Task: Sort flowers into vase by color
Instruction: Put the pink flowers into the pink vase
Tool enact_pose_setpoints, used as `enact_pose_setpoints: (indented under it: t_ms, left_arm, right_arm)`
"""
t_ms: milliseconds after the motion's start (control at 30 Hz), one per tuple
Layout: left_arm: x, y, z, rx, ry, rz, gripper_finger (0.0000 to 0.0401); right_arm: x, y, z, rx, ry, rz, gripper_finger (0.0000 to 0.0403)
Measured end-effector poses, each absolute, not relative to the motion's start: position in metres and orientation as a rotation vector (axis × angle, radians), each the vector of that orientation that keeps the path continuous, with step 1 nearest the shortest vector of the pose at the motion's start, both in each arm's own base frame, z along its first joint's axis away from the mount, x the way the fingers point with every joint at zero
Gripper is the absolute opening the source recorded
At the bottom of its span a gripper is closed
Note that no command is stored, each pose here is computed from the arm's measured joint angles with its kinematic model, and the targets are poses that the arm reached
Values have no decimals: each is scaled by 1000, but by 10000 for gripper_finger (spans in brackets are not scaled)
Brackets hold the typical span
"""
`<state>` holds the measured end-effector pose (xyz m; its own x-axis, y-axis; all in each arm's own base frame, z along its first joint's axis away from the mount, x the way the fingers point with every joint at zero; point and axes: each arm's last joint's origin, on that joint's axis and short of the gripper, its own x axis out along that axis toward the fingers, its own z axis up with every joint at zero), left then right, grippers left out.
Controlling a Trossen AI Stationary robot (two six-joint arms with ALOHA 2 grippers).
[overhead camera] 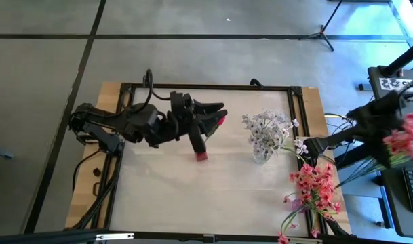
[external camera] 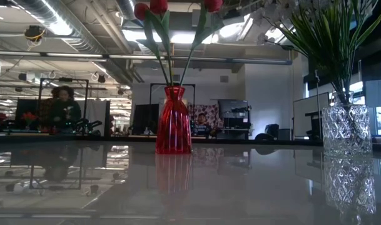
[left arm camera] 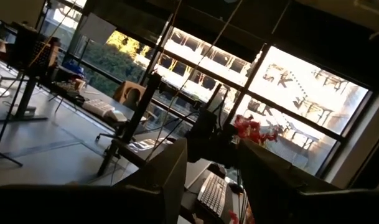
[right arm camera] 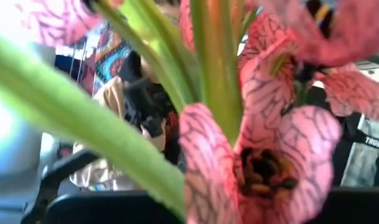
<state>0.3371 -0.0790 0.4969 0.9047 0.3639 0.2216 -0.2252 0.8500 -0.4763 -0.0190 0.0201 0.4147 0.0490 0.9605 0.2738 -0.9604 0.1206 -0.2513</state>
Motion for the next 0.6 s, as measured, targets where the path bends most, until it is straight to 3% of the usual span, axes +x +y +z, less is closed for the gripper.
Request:
enact_pose_setpoints:
  t_ms: [267, 600]
  left_arm:
    - [336, -85, 495, -447, -289, 294, 141]
    - [336, -89, 491, -453, -251, 286, 141]
  right_arm:
    - [2, 26, 376, 151, -316, 1394, 0]
    - [18, 32, 352, 150, -284, 1357, 0]
